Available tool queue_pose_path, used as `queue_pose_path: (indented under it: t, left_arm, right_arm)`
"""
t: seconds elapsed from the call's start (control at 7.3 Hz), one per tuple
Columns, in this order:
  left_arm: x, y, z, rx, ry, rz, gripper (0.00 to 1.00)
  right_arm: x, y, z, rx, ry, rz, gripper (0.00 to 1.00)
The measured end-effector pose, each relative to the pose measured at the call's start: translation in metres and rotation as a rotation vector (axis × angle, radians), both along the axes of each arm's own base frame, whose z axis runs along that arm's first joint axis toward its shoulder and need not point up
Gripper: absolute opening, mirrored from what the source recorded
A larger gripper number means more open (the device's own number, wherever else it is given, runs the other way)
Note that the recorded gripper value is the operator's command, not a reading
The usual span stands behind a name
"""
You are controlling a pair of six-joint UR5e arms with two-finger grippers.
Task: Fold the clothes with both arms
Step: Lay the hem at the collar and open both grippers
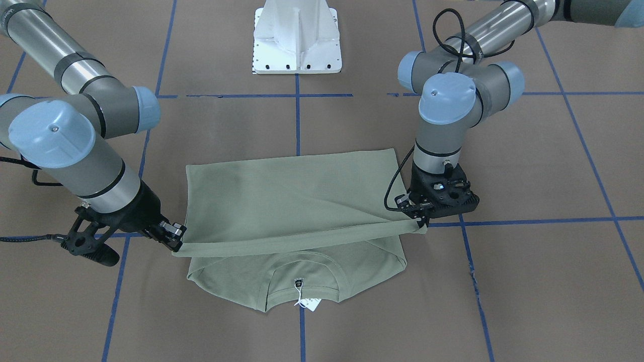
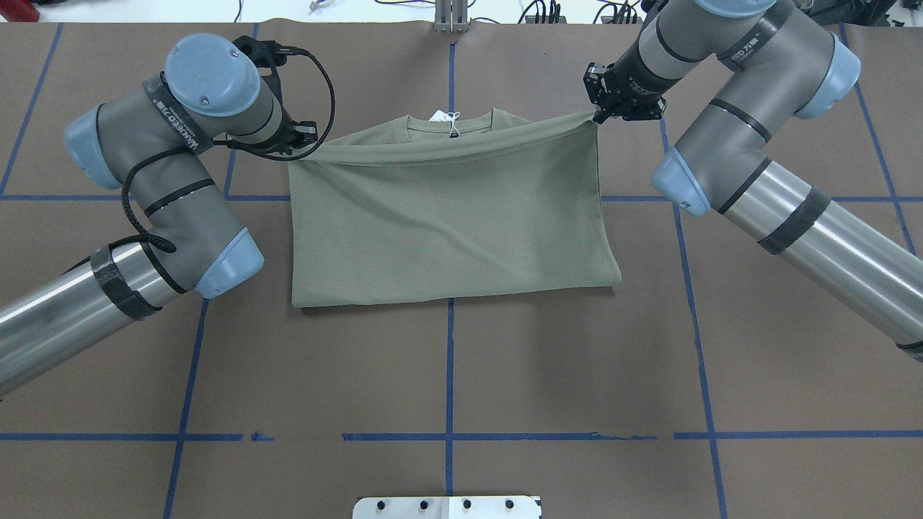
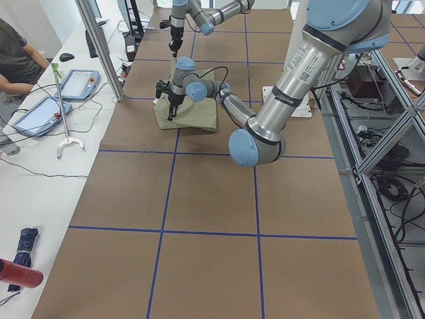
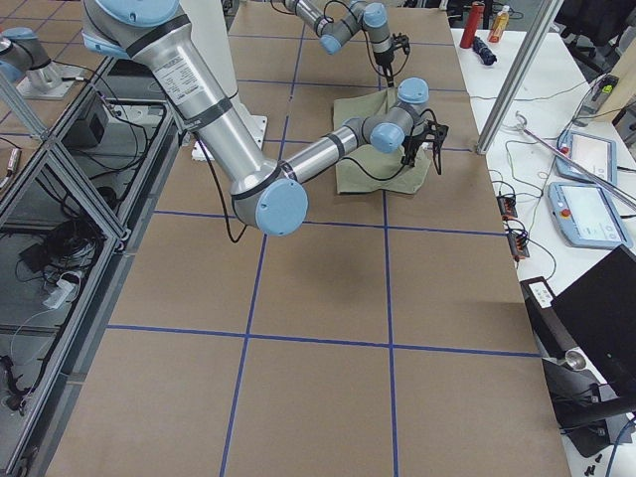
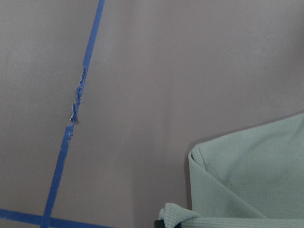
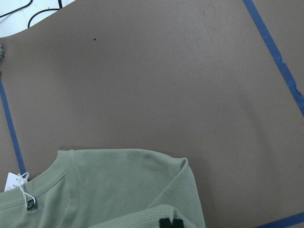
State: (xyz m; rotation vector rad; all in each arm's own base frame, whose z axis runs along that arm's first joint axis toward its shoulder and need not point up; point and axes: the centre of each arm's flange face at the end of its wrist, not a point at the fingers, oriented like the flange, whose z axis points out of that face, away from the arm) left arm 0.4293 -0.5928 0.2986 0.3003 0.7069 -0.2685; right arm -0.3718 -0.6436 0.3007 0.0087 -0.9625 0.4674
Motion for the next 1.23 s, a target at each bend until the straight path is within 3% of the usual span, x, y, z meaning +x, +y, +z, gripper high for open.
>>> queue_pose_path:
  t: [1.23]
  left_arm:
    - [0.022,-0.025,0.013,-0.007,-0.006,-0.008,0.00]
  right_arm:
    - [-0.019,-0.028,0.010,0.004,0.036,0.030,0.00]
